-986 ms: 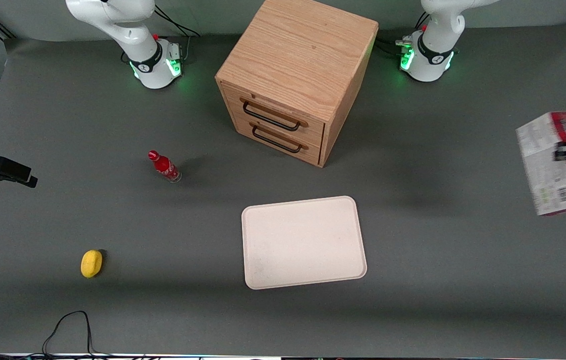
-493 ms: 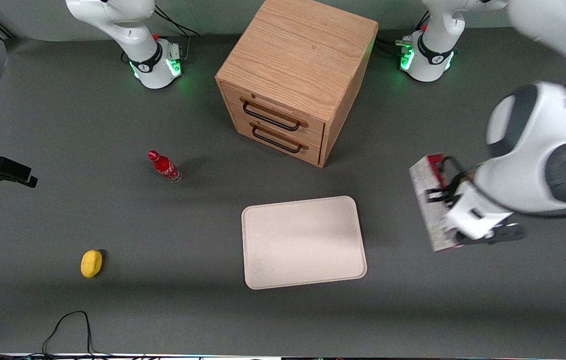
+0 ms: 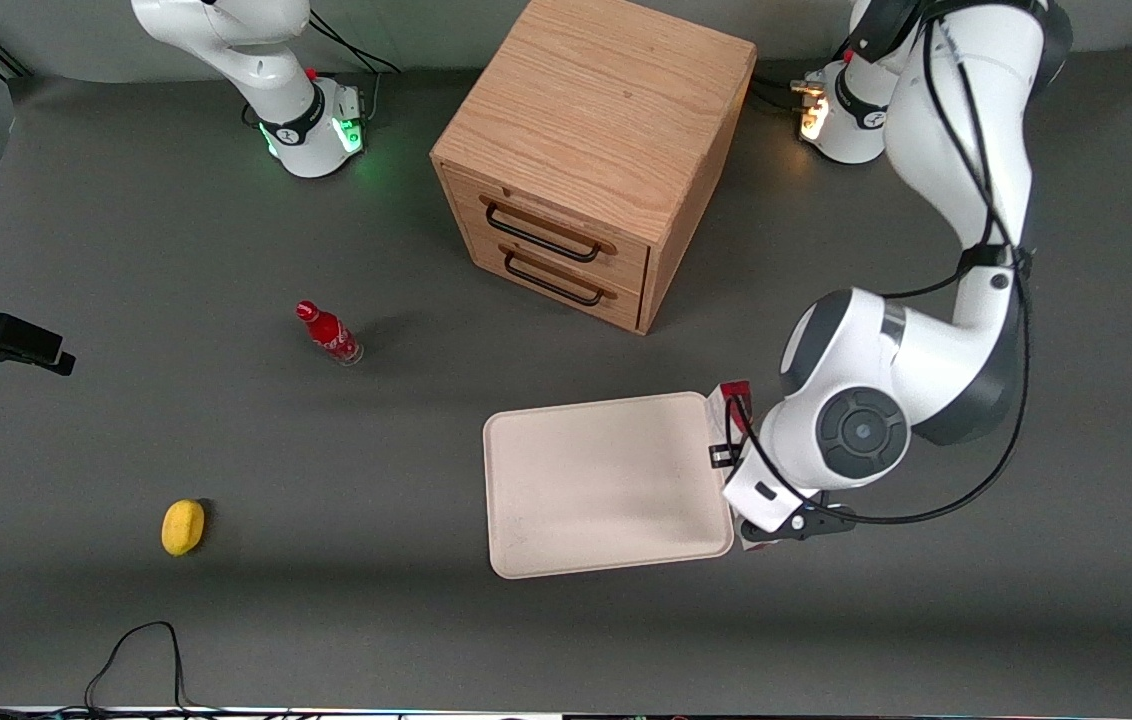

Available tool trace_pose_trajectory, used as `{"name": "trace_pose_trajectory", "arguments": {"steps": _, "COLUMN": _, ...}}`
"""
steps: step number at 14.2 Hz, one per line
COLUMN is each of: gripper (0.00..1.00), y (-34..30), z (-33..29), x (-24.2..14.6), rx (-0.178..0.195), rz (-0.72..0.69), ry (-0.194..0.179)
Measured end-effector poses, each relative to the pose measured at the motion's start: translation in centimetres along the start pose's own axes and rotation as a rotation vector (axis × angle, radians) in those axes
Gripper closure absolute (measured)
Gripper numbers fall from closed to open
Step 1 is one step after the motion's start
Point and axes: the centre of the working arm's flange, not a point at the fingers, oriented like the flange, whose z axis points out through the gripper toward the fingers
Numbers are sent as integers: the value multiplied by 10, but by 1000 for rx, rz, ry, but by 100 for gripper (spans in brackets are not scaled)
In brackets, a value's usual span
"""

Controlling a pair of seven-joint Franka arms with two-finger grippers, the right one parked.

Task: Place red cookie box on tray
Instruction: 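Lower the held cookie box onto the white tray beside its rim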

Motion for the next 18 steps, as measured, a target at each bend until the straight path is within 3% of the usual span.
{"name": "trace_pose_trajectory", "arguments": {"steps": 6, "gripper": 97, "y": 27, "z": 68, "x": 5, "rx": -4, "rz": 27, "ry": -8}}
{"name": "trace_pose_trajectory", "arguments": {"steps": 13, "gripper": 97, "y": 44, "z": 87, "x": -3, "rx": 3, "rz": 45, "ry": -17}}
{"name": "trace_pose_trajectory", "arguments": {"steps": 15, "gripper": 81, "y": 43, "z": 87, "x": -3, "rx": 3, "rz": 44, "ry": -16}}
{"name": "trace_pose_trajectory", "arguments": {"steps": 18, "gripper": 49, "y": 43, "z": 86, "x": -2, "rx": 3, "rz": 43, "ry": -12}}
